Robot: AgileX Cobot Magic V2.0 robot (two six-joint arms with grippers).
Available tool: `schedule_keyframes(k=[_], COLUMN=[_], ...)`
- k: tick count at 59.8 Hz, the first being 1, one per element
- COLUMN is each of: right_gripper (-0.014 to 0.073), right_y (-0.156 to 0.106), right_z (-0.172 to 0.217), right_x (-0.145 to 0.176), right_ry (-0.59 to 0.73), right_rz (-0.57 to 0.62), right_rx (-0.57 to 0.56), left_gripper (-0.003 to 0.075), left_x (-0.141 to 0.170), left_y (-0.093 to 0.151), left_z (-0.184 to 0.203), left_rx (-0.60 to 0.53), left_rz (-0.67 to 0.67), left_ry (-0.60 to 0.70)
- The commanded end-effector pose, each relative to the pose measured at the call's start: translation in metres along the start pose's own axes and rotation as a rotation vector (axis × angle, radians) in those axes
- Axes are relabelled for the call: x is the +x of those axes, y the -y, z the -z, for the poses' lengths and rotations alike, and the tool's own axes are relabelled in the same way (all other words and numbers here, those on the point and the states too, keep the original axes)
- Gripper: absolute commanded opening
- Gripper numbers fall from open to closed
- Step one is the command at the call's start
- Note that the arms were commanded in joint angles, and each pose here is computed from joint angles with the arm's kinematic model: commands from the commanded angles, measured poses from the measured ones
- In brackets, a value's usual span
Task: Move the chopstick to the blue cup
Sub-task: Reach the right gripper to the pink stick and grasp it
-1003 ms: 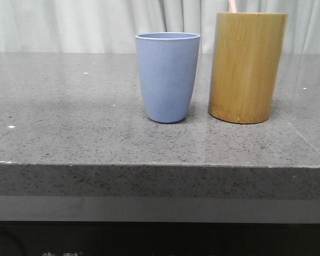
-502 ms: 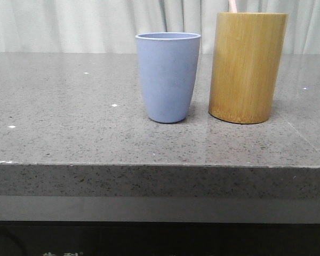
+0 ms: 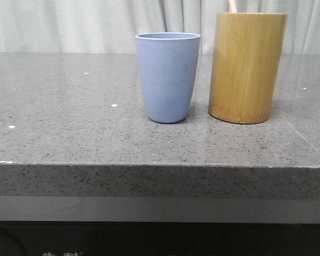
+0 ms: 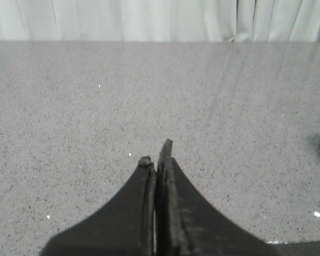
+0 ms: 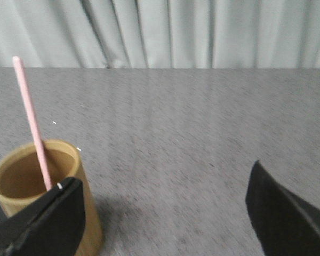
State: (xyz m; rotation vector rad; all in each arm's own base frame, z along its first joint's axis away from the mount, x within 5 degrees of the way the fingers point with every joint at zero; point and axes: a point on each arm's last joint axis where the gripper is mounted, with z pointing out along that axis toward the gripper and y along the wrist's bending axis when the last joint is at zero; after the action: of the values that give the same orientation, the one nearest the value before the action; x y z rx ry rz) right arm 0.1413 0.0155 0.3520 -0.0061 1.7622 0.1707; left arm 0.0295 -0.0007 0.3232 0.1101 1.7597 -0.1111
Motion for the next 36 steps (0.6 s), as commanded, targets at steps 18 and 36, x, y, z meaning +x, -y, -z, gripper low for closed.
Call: schedule_keyframes(k=[18, 36], right_gripper=[0.0625, 0.0625], right_y=[-0.071, -0.097], right_z=[-0.104, -0.168], right_x=[-0.056, -0.062], right_ry=[0.067, 0.025], right_rz=[0.127, 0.146], right_rx=[-0.242, -0.265], left_gripper=[-0.0019, -0.0019], left_x=[-0.014, -0.014], left_y=[0.001, 0.001], left_z=[0.008, 0.008], left_rx=[0.012, 0.012], left_rz=[0.016, 0.016], left_ry=[0.132, 0.132])
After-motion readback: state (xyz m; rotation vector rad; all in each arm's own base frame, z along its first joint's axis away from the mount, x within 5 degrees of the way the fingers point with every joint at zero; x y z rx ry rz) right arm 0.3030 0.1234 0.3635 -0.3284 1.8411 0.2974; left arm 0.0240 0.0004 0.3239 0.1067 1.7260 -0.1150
